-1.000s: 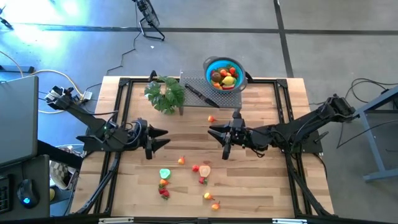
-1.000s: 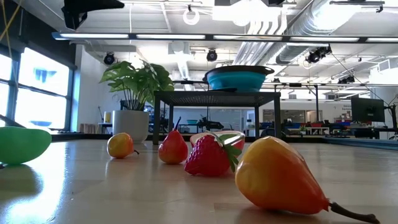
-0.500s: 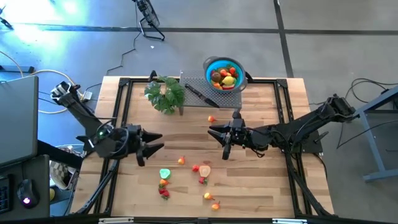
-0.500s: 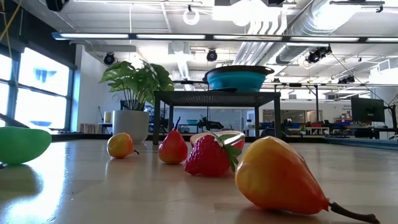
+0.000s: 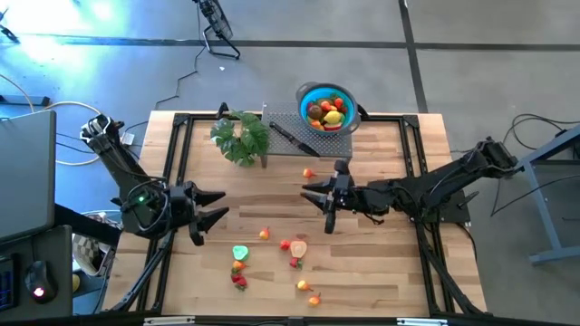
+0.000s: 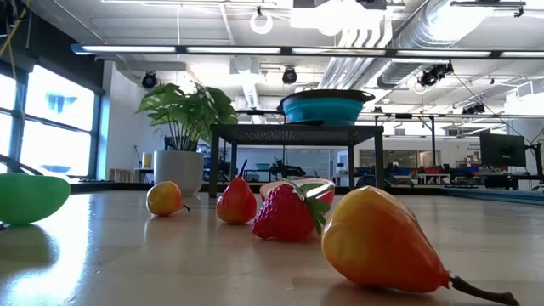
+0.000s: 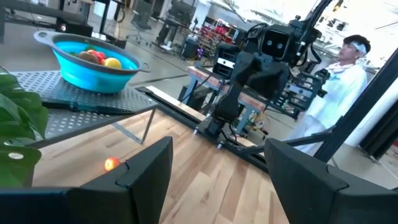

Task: Pick & Place Fruit
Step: Put the red apple in the blue bowl on the shelf

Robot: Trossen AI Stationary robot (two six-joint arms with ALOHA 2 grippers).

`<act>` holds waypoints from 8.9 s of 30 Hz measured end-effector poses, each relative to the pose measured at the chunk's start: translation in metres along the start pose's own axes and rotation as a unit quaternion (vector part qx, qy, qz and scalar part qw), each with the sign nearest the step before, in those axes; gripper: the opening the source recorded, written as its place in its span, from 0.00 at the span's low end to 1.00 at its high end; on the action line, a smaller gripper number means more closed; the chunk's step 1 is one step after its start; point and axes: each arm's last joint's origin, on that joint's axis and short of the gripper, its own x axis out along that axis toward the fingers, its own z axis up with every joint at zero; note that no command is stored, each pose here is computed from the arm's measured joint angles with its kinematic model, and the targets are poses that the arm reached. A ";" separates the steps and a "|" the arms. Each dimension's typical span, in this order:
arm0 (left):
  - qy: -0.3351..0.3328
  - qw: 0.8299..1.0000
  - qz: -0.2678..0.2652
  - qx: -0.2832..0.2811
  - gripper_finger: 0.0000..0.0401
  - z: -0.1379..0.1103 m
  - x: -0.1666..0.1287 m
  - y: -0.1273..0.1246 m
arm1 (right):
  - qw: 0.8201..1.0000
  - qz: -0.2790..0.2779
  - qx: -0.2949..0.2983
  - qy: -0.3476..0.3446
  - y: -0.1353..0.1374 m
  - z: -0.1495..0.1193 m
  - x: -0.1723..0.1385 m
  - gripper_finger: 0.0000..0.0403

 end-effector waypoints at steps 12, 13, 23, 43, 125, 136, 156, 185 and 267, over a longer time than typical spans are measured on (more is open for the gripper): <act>0.003 1.000 -0.006 -0.010 0.62 0.000 0.000 0.000 | 0.997 0.071 -0.006 -0.024 0.010 0.042 0.003 0.20; 0.003 1.000 -0.006 -0.008 0.62 0.000 0.000 0.000 | 0.997 0.073 -0.011 -0.023 0.011 0.046 0.002 0.20; 0.010 1.000 -0.021 -0.004 0.62 0.000 0.000 -0.001 | 0.994 0.101 -0.043 -0.012 0.034 0.055 0.036 0.20; 0.017 0.999 -0.029 0.004 0.62 -0.001 0.000 -0.001 | 0.932 0.122 -0.132 0.314 0.044 -0.011 0.068 0.20; 0.020 0.999 -0.027 0.014 0.62 -0.003 0.000 0.000 | 0.804 0.151 -0.238 0.523 0.056 -0.172 0.100 0.88; 0.022 0.999 -0.027 0.016 0.62 -0.004 0.000 0.000 | 0.795 0.145 -0.239 0.538 0.055 -0.187 0.102 0.88; 0.023 0.999 -0.026 0.020 0.62 -0.004 0.000 0.000 | 0.799 0.143 -0.237 0.534 0.054 -0.186 0.104 0.87; 0.023 0.999 -0.026 0.020 0.62 -0.004 0.000 0.000 | 0.845 0.137 -0.208 0.474 0.051 -0.125 0.097 0.63; -0.029 0.997 0.073 0.025 0.62 -0.003 0.000 0.007 | 0.908 -0.308 -0.076 0.275 -0.267 0.086 0.036 0.67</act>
